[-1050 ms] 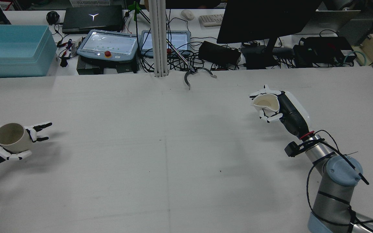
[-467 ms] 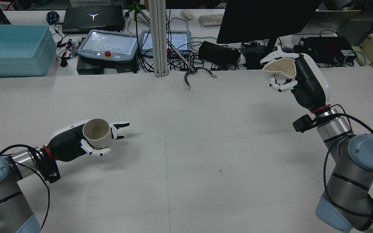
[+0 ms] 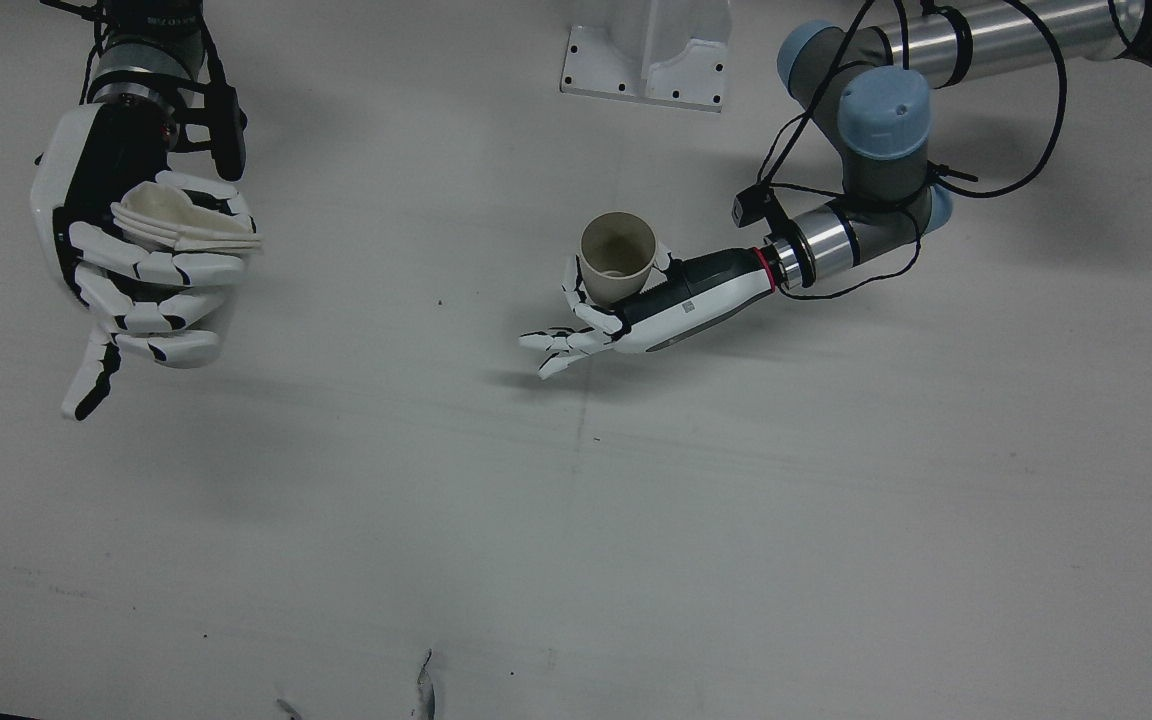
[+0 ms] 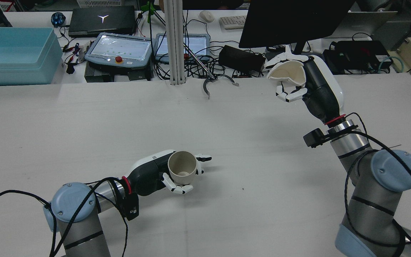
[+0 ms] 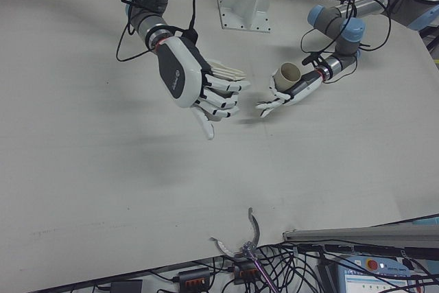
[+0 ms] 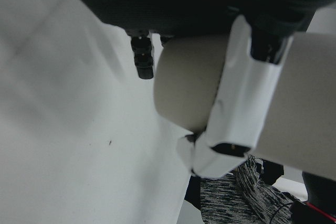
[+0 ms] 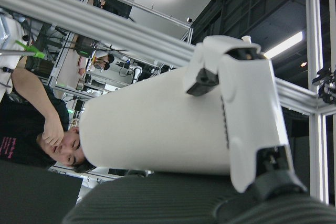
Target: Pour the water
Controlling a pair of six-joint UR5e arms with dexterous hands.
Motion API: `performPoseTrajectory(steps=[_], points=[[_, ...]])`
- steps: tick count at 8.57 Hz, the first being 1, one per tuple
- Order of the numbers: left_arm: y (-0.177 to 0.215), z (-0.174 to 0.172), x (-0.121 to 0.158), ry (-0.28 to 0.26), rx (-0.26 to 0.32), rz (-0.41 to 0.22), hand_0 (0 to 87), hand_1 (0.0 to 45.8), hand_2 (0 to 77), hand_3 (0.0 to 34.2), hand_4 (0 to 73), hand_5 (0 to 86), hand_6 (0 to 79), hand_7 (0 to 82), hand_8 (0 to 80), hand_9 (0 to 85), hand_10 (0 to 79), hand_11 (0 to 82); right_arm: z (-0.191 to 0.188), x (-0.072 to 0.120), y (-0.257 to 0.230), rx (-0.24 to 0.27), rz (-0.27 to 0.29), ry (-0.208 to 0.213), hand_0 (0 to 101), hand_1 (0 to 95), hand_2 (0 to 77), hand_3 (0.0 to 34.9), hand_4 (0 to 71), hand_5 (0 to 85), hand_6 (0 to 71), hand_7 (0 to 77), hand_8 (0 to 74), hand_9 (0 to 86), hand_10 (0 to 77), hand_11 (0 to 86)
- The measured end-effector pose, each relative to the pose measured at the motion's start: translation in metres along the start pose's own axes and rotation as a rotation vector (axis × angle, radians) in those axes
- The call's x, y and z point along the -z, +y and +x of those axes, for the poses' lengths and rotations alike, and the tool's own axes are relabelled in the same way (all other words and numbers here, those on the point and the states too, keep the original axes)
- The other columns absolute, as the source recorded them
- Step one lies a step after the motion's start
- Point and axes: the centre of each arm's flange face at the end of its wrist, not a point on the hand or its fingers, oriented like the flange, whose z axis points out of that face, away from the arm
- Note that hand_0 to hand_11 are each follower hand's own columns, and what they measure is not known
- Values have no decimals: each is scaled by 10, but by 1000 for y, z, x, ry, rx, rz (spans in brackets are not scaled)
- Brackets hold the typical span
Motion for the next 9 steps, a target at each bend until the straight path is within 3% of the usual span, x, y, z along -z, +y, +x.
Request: performPoseTrajectory(steps=[2, 4, 5, 6, 7, 8, 9], points=[[16, -17, -21, -5, 10, -10, 805, 251, 447, 0, 573, 382, 158, 109, 38, 5, 104, 191, 28, 0, 71, 81, -88, 16, 796, 235, 589, 5, 605, 180, 442, 518, 295, 387, 0, 5], [22, -20, -26, -4, 13, -16, 805, 251, 447, 0, 578, 371, 158, 109, 38, 5, 104, 191, 48, 22, 145, 279, -180, 21, 796, 218, 600, 4, 611, 185, 458, 518, 311, 393, 0, 5], [23, -20, -27, -2, 14, -19, 805, 251, 447, 0, 578, 376, 158, 109, 38, 5, 104, 191, 60, 36, 163, 388, -210, 34, 796, 218, 605, 4, 562, 213, 458, 518, 295, 365, 0, 5], [24, -20, -27, -1, 14, -20, 805, 251, 447, 0, 578, 382, 158, 109, 38, 5, 104, 191, 71, 48, 172, 490, -234, 52, 796, 218, 605, 3, 475, 169, 458, 518, 262, 305, 0, 5], [26, -20, -27, 0, 14, -23, 804, 251, 447, 0, 578, 382, 158, 109, 38, 5, 104, 191, 81, 59, 177, 597, -254, 72, 691, 218, 605, 4, 333, 142, 458, 513, 191, 240, 0, 5], [27, -20, -27, 1, 14, -24, 804, 251, 447, 0, 578, 382, 158, 109, 38, 5, 104, 191, 87, 66, 177, 681, -265, 96, 636, 218, 605, 0, 333, 142, 458, 513, 191, 240, 0, 5], [27, -20, -26, 1, 13, -24, 804, 251, 447, 0, 578, 382, 158, 109, 38, 5, 104, 191, 88, 69, 172, 748, -262, 125, 636, 218, 605, 0, 185, 142, 404, 475, 136, 169, 0, 5]])
